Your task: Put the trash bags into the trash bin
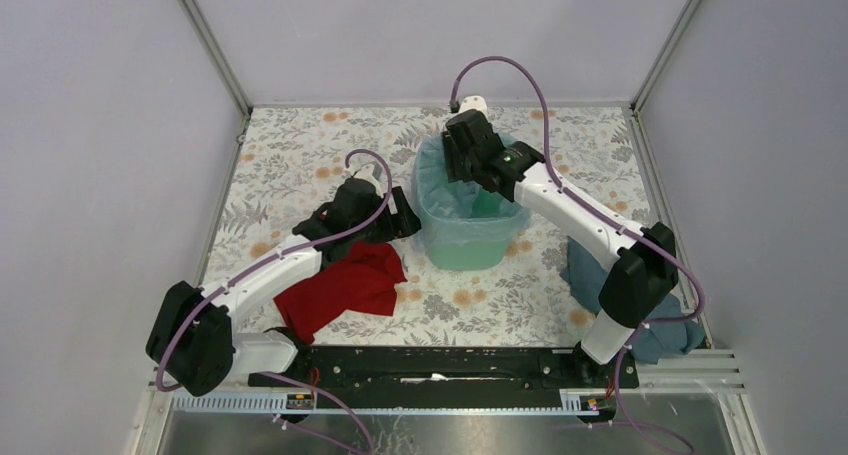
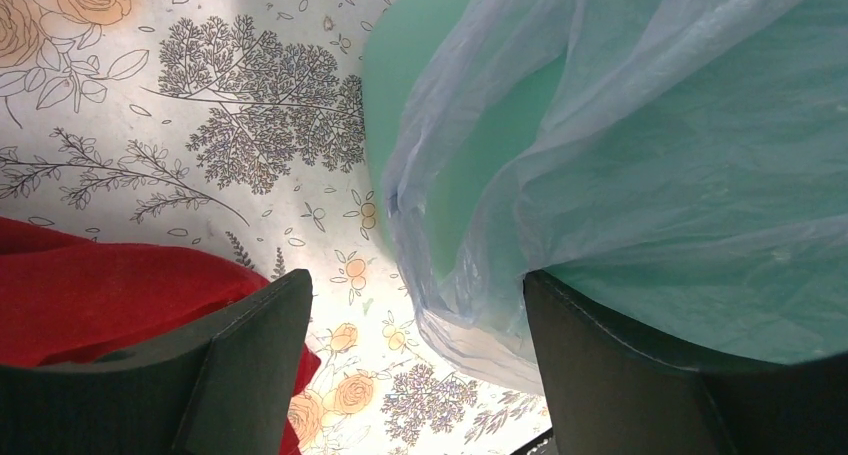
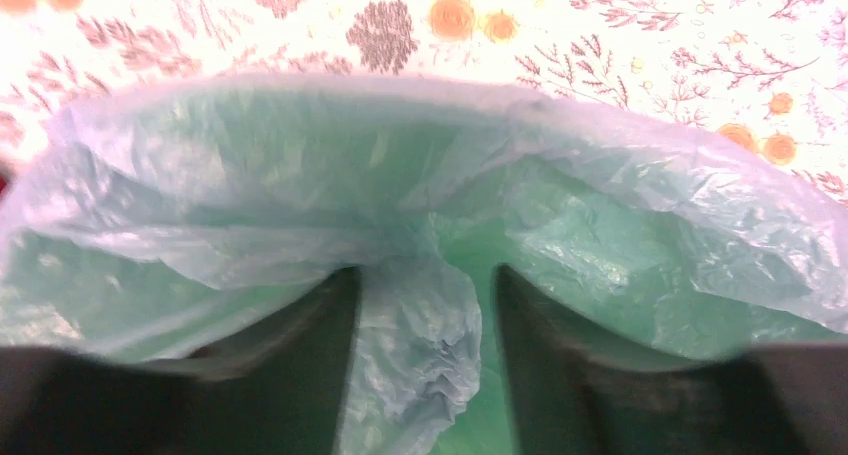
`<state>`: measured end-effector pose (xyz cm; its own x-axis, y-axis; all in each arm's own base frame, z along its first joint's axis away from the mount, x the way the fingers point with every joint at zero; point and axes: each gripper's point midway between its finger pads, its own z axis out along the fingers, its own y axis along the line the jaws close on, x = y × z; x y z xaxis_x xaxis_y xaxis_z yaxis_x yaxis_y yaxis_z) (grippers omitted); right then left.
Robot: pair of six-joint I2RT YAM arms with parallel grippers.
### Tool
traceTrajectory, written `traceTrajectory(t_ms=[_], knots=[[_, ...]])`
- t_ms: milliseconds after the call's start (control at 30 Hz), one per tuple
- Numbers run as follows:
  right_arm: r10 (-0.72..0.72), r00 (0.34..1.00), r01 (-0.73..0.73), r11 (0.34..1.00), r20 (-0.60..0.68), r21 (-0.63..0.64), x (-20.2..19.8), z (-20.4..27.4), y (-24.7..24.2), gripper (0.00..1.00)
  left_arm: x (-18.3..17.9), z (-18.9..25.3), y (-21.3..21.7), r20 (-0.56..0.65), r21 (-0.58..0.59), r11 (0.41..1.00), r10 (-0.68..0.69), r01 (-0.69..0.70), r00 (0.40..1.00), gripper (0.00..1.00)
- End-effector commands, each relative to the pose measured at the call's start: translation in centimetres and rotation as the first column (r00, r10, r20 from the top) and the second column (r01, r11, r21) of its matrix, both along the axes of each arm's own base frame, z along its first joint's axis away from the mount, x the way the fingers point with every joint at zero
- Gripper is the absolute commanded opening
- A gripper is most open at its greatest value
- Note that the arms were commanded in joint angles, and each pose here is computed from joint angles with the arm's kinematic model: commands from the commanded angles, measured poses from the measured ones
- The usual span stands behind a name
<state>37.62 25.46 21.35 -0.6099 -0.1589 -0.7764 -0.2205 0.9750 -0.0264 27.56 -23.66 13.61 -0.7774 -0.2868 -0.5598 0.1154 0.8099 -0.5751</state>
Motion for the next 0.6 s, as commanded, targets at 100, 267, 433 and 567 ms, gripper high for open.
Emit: traceTrajectory(t_ms=[100, 267, 433, 567], knots=[[-0.017, 0.975, 0.002, 0.998, 0.221, 0.069, 4.1, 2.1, 1.2, 0.44, 0.4, 0.7, -1.5, 0.028, -0.044, 0.998, -0.047, 0.048, 0.998, 0.82], [0.057, 0.98, -0.086, 0.985, 0.189, 0.149, 4.9, 0.6, 4.8, 0.61, 0.3, 0.4, -1.4, 0.024, -0.039, 0.998, -0.044, 0.045, 0.999, 0.82], [0.08, 0.989, -0.103, 0.975, 0.121, 0.196, 2.6, 0.7, 4.5, 0.71, 0.2, 0.4, -1.4, 0.022, -0.041, 0.998, -0.045, 0.046, 0.999, 0.82], [0.078, 0.992, -0.093, 0.984, 0.1, 0.153, 0.1, 1.7, 1.8, 0.87, 0.2, 0.4, -1.5, 0.023, -0.038, 0.998, -0.053, 0.054, 0.998, 0.82]])
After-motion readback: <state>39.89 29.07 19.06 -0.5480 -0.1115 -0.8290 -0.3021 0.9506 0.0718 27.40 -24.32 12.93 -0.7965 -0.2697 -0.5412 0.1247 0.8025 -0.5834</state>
